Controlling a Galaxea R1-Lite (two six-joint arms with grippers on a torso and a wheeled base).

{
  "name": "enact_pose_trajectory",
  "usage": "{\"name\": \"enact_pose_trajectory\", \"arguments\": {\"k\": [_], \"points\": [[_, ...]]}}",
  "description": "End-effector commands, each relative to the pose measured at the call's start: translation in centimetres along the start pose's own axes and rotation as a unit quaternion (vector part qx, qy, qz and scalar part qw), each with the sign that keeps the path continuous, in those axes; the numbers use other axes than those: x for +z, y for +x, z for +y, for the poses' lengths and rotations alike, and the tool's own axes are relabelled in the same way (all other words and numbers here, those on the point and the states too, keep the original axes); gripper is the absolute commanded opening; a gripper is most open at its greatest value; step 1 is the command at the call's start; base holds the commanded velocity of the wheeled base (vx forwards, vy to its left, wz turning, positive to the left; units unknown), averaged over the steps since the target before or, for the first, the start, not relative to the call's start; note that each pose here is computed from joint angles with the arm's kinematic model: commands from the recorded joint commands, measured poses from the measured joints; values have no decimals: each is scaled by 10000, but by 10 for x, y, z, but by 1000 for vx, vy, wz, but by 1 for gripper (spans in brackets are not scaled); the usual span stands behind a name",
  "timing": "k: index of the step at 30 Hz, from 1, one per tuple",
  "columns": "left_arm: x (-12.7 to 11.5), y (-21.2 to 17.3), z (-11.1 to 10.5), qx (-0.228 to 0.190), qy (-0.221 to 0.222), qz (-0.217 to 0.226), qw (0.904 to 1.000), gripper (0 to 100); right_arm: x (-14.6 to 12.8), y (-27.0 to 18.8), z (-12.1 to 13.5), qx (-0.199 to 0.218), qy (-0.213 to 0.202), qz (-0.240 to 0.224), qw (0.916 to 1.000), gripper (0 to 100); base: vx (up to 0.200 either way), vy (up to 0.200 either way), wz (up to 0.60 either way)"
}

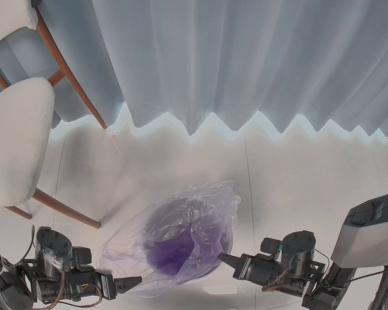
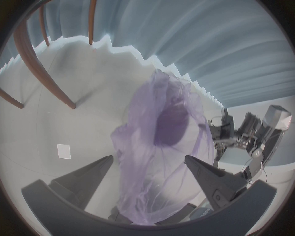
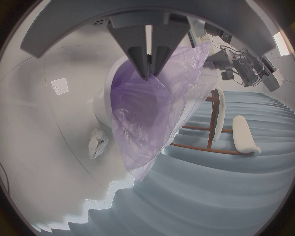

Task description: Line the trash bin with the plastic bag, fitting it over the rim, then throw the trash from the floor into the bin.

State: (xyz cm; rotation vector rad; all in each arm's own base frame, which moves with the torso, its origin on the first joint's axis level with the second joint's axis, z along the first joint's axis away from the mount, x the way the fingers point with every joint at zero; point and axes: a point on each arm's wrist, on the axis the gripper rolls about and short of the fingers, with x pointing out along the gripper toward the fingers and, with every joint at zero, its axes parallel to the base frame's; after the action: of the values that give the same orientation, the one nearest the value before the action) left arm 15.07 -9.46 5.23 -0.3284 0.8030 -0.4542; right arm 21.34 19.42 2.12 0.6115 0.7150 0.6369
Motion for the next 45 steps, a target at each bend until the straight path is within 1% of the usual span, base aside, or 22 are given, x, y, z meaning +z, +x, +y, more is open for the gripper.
{"name": "enact_pose_trajectory", "arguments": {"k": [1, 4, 8, 11, 13, 14, 15, 17, 18, 19, 20, 21, 23, 24, 26, 31, 34, 35, 36, 38, 40, 45], "points": [[16, 0, 4, 33, -188, -433, 9989, 100, -8, -2, -3, -88, -85, 174, 9998, 0, 0, 0, 0], [23, -1, 8, 81, -279, -589, 9978, 100, -13, -1, -7, -163, -157, 261, 9994, 0, 0, 0, 0], [25, 0, 10, 108, -305, -617, 9976, 100, -19, 2, -9, -218, -265, 380, 9987, 0, 0, 0, 0], [32, 5, 15, 229, -402, -698, 9965, 100, -27, 7, -16, -335, -418, 520, 9972, 0, 0, 0, 0], [32, 8, 22, 391, -487, -676, 9958, 100, -29, 8, -19, -344, -472, 511, 9970, 0, 0, 0, 0], [32, 8, 22, 399, -493, -673, 9957, 100, -30, 8, -19, -344, -472, 511, 9970, 0, 0, 0, 0], [30, 11, 28, 554, -567, -558, 9953, 100, -32, 8, -22, -353, -495, 513, 9968, 0, 0, 0, 0], [27, 15, 31, 627, -575, -442, 9954, 100, -34, 7, -23, -348, -515, 507, 9968, 0, 0, 0, 0], [23, 21, 35, 730, -586, -297, 9952, 100, -37, 6, -25, -372, -559, 547, 9962, 0, 0, 0, 0], [23, 21, 35, 730, -586, -297, 9952, 100, -37, 6, -25, -372, -559, 547, 9962, 0, 0, 0, 0], [18, 27, 39, 994, -546, -163, 9934, 100, -39, 4, -27, -413, -661, 613, 9951, 0, 0, 0, 0], [14, 30, 42, 1129, -492, -75, 9924, 100, -40, 3, -28, -440, -698, 638, 9945, 0, 0, 0, 0], [14, 30, 42, 1129, -492, -75, 9924, 100, -40, 3, -28, -440, -698, 638, 9945, 0, 0, 0, 0], [5, 36, 45, 1302, -398, 163, 9906, 100, -41, 2, -29, -453, -734, 657, 9941, 0, 0, 0, 0], [4, 37, 46, 1259, -385, 125, 9912, 100, -41, 2, -29, -447, -733, 662, 9941, 0, 0, 0, 0], [11, 46, 47, 872, -343, -305, 9951, 100, -39, 5, -27, -398, -728, 594, 9948, 0, 0, 0, 0], [11, 53, 50, 677, -298, -518, 9959, 100, -36, 7, -25, -298, -723, 479, 9958, 0, 0, 0, 0], [11, 53, 50, 677, -298, -518, 9959, 100, -36, 7, -25, -298, -723, 479, 9958, 0, -200, 0, 0], [8, 55, 52, 572, -262, -612, 9961, 100, -34, 9, -24, -222, -719, 384, 9964, 0, -200, 0, 0], [2, 61, 55, 590, -271, -427, 9970, 100, -32, 11, -23, -192, -721, 318, 9967, 0, -200, 0, 0], [1, 62, 57, 623, -253, -383, 9970, 100, -30, 13, -23, -161, -706, 262, 9970, 0, -200, 0, 0], [4, 60, 55, 578, -218, -469, 9970, 100, -19, 20, -16, -56, -545, -78, 9985, 0, -200, 0, 0]]}}
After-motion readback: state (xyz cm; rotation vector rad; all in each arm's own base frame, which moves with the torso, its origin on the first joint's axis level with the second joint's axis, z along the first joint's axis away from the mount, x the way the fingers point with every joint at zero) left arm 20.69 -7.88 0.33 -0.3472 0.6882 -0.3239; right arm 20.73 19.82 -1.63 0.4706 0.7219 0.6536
